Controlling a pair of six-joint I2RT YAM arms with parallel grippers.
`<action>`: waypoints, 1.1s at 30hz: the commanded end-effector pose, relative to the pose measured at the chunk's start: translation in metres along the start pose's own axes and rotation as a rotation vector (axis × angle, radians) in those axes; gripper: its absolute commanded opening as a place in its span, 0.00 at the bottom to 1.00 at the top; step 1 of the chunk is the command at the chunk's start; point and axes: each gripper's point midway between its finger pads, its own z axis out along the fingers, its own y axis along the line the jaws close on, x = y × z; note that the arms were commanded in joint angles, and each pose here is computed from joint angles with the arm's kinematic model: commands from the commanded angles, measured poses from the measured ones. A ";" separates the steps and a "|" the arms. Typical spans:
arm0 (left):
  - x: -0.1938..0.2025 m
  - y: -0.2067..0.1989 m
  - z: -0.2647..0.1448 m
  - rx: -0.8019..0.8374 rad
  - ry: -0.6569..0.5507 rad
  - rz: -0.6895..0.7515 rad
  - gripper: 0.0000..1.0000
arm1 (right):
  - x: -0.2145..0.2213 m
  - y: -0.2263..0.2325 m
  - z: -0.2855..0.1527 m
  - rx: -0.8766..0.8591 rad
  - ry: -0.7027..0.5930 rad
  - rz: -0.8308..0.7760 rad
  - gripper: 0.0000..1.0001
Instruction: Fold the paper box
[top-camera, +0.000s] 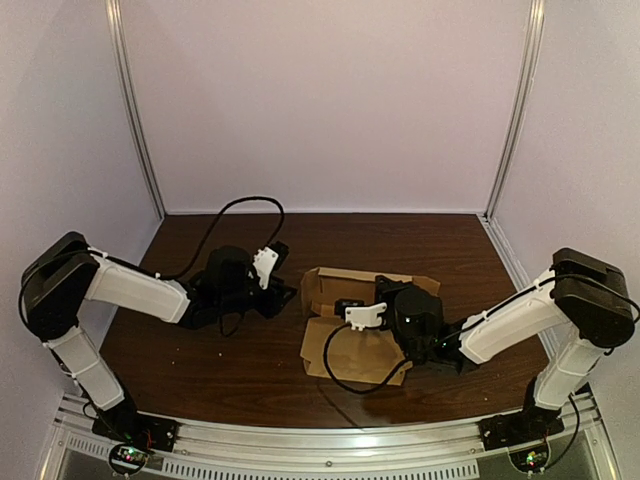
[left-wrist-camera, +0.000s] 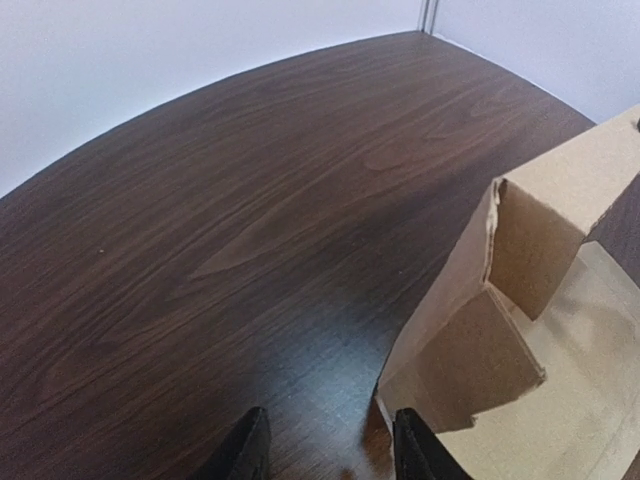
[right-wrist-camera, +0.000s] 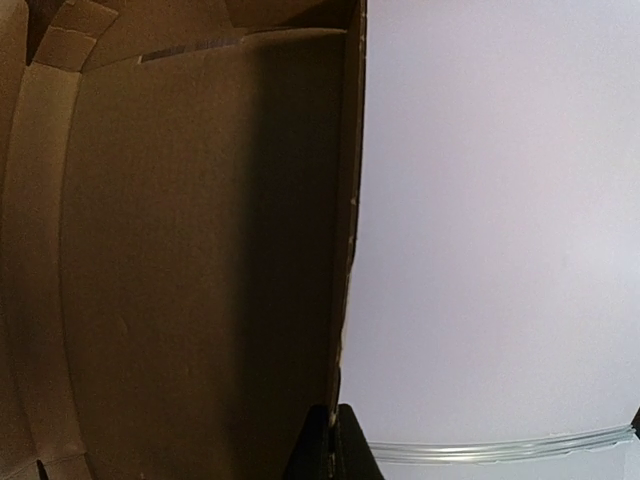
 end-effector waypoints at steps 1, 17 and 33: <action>0.000 -0.028 0.016 0.155 0.005 0.058 0.46 | 0.003 0.005 -0.003 -0.001 0.020 -0.006 0.00; -0.016 -0.066 0.037 0.295 -0.055 0.160 0.46 | 0.002 0.011 0.002 -0.011 0.035 -0.017 0.00; -0.037 -0.073 0.061 0.176 -0.193 0.266 0.38 | -0.002 0.015 0.004 -0.015 0.039 -0.019 0.00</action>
